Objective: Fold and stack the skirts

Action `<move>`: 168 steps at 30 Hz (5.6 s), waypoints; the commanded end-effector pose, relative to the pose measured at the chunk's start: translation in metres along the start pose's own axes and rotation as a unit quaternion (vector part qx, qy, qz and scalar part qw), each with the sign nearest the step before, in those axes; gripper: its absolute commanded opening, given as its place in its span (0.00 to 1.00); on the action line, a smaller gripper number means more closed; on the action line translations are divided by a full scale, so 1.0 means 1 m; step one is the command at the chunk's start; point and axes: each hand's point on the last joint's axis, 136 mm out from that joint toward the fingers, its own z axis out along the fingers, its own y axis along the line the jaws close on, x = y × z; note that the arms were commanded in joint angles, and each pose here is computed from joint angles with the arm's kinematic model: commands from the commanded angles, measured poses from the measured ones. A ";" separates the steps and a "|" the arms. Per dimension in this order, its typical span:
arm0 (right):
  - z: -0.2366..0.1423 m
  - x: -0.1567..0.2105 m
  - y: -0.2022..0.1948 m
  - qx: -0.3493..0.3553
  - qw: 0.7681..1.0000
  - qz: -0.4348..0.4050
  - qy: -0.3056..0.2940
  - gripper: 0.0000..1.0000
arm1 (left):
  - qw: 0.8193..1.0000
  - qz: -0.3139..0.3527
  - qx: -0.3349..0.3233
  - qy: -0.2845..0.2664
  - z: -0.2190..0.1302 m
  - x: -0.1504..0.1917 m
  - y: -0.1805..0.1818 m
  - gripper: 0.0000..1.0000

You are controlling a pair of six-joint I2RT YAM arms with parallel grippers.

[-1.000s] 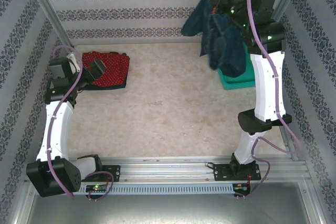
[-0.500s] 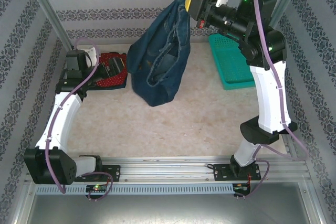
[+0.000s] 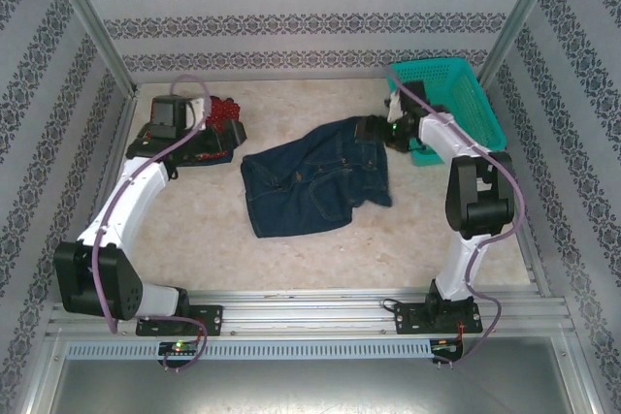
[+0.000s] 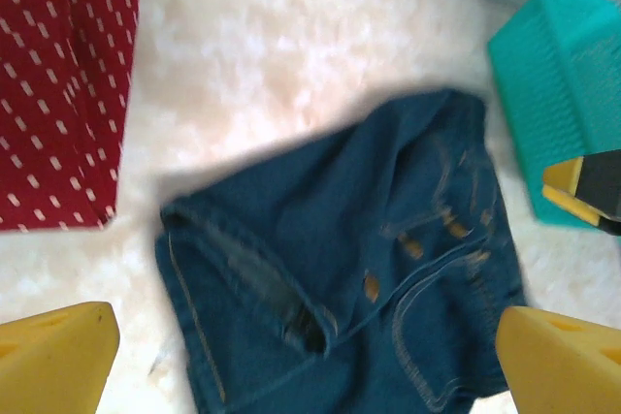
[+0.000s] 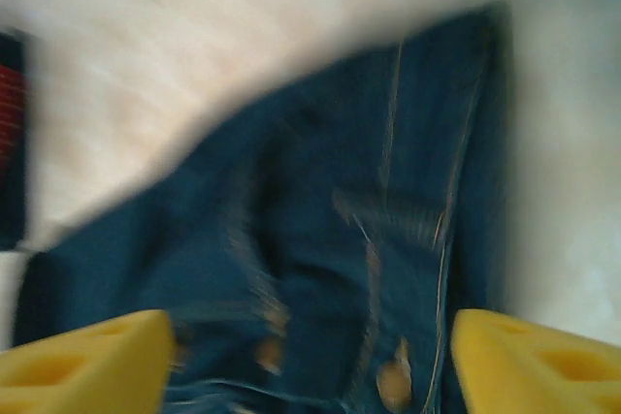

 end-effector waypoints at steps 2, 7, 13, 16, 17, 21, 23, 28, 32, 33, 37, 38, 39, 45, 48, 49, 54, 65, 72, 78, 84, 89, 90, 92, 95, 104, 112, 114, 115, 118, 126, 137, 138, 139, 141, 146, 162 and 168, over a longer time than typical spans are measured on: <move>-0.053 -0.030 0.038 0.013 0.992 -0.064 -0.110 0.98 | 0.997 -0.027 -0.046 0.060 0.026 0.040 0.012 1.00; -0.037 -0.008 0.032 0.018 0.995 -0.049 -0.090 0.98 | 0.993 -0.009 -0.031 0.115 0.061 0.080 -0.003 0.99; -0.026 0.002 0.033 0.033 0.994 -0.053 -0.088 0.98 | 0.986 0.024 -0.059 0.157 0.100 0.097 -0.014 0.83; -0.022 0.002 0.032 0.033 0.995 -0.042 -0.089 0.98 | 0.978 0.026 -0.107 0.176 0.119 0.105 -0.003 0.71; -0.021 0.001 0.032 0.032 0.995 -0.040 -0.091 0.98 | 0.976 0.025 -0.120 0.178 0.124 0.106 0.000 0.68; -0.012 0.004 0.035 0.020 0.996 -0.030 -0.084 0.98 | 0.974 0.013 -0.099 0.203 0.147 0.110 -0.007 0.51; -0.008 0.007 0.039 0.015 0.996 -0.030 -0.077 0.98 | 0.974 0.011 -0.077 0.214 0.154 0.110 -0.018 0.38; -0.001 0.028 0.043 0.013 0.998 -0.036 -0.059 0.98 | 0.987 0.019 -0.037 0.157 0.149 0.048 -0.044 0.00; -0.006 0.043 0.035 0.025 0.997 -0.021 -0.064 0.98 | 0.996 -0.002 -0.057 0.061 0.140 -0.059 -0.032 0.00; -0.009 0.047 0.034 0.024 0.997 -0.015 -0.069 0.98 | 0.997 -0.012 -0.062 0.038 0.144 -0.082 -0.023 0.06; -0.023 0.061 0.029 0.022 0.997 0.008 -0.079 0.98 | 0.995 -0.042 -0.069 0.052 0.185 -0.109 0.006 0.76; -0.026 0.066 0.025 0.032 0.996 0.022 -0.080 0.98 | 0.995 -0.043 -0.063 0.071 0.187 -0.108 0.001 0.87; -0.032 0.072 0.018 0.046 0.995 0.043 -0.082 0.98 | 0.993 -0.039 -0.058 0.093 0.187 -0.102 -0.006 0.94; -0.058 0.110 -0.034 0.109 0.974 0.166 -0.108 0.98 | 0.993 0.020 -0.031 0.113 0.142 -0.075 -0.064 1.00; -0.060 0.126 -0.061 0.104 0.961 0.228 -0.115 0.97 | 0.995 0.011 -0.014 0.101 0.116 -0.054 -0.073 1.00; -0.057 0.130 -0.067 0.091 0.957 0.252 -0.114 0.96 | 0.996 -0.001 -0.012 0.093 0.107 -0.045 -0.070 1.00; -0.044 0.133 -0.078 0.057 0.947 0.298 -0.103 0.88 | 0.992 -0.068 -0.061 0.082 0.074 0.018 -0.027 1.00; -0.033 0.116 -0.073 0.047 0.954 0.283 -0.090 0.88 | 0.957 -0.173 -0.090 0.214 0.060 0.179 0.014 0.70; -0.030 0.122 -0.077 0.054 0.956 0.276 -0.085 0.83 | 0.960 -0.170 -0.067 0.214 0.065 0.184 -0.001 0.04; -0.032 0.124 -0.079 0.059 0.962 0.253 -0.086 0.27 | 0.972 -0.118 -0.108 0.172 0.023 0.142 -0.008 0.00; -0.057 0.119 -0.072 0.067 0.969 0.215 -0.106 0.00 | 0.987 -0.050 -0.109 0.108 -0.025 0.067 -0.033 0.00; -0.060 0.111 -0.062 0.061 0.976 0.187 -0.094 0.00 | 0.991 -0.004 -0.102 0.090 0.010 0.014 -0.038 0.00; -0.057 0.109 -0.062 0.061 0.977 0.186 -0.088 0.00 | 0.989 0.000 -0.100 0.105 0.027 0.014 -0.036 0.00; -0.050 0.106 -0.062 0.066 0.977 0.187 -0.077 0.01 | 0.985 -0.002 -0.100 0.143 0.066 0.022 -0.025 0.00; -0.043 0.100 -0.061 0.077 0.976 0.185 -0.080 0.12 | 0.978 -0.016 -0.108 0.177 0.111 0.030 -0.006 0.16; -0.052 0.095 -0.057 0.092 0.975 0.178 -0.098 0.58 | 0.972 -0.024 -0.114 0.203 0.123 0.041 0.004 0.76; -0.062 0.089 -0.054 0.091 0.975 0.170 -0.110 0.58 | 0.972 -0.049 -0.100 0.205 0.065 0.113 0.014 0.80; -0.064 0.087 -0.053 0.093 0.976 0.163 -0.108 0.58 | 0.967 -0.061 -0.109 0.220 0.066 0.134 0.024 0.72; -0.064 0.086 -0.052 0.095 0.976 0.161 -0.108 0.58 | 0.966 -0.067 -0.108 0.226 0.069 0.140 0.026 0.71; -0.066 0.085 -0.052 0.096 0.976 0.159 -0.111 0.58 | 0.965 -0.078 -0.086 0.235 0.082 0.153 0.026 0.64; -0.065 0.089 -0.054 0.094 0.976 0.163 -0.109 0.58 | 0.973 -0.058 -0.070 0.212 0.111 0.146 0.030 0.48; -0.066 0.091 -0.055 0.095 0.975 0.165 -0.113 0.58 | 0.968 -0.063 -0.086 0.228 0.112 0.159 0.040 0.45; -0.067 0.091 -0.055 0.094 0.975 0.165 -0.114 0.58 | 0.967 -0.066 -0.083 0.230 0.111 0.161 0.040 0.45; -0.066 0.091 -0.055 0.094 0.975 0.165 -0.112 0.58 | 0.967 -0.069 -0.079 0.230 0.110 0.163 0.039 0.44; -0.066 0.091 -0.055 0.094 0.975 0.165 -0.112 0.58 | 0.968 -0.076 -0.068 0.231 0.109 0.166 0.035 0.40; -0.065 0.091 -0.055 0.094 0.976 0.164 -0.111 0.58 | 0.969 -0.079 -0.057 0.226 0.106 0.166 0.031 0.31; -0.036 0.110 -0.075 0.068 0.954 0.282 -0.074 0.61 | 0.995 -0.032 -0.015 0.094 0.069 0.117 0.007 0.00; -0.036 0.123 -0.093 0.090 0.945 0.300 -0.094 0.63 | 0.993 -0.042 -0.015 0.107 0.071 0.128 0.011 0.00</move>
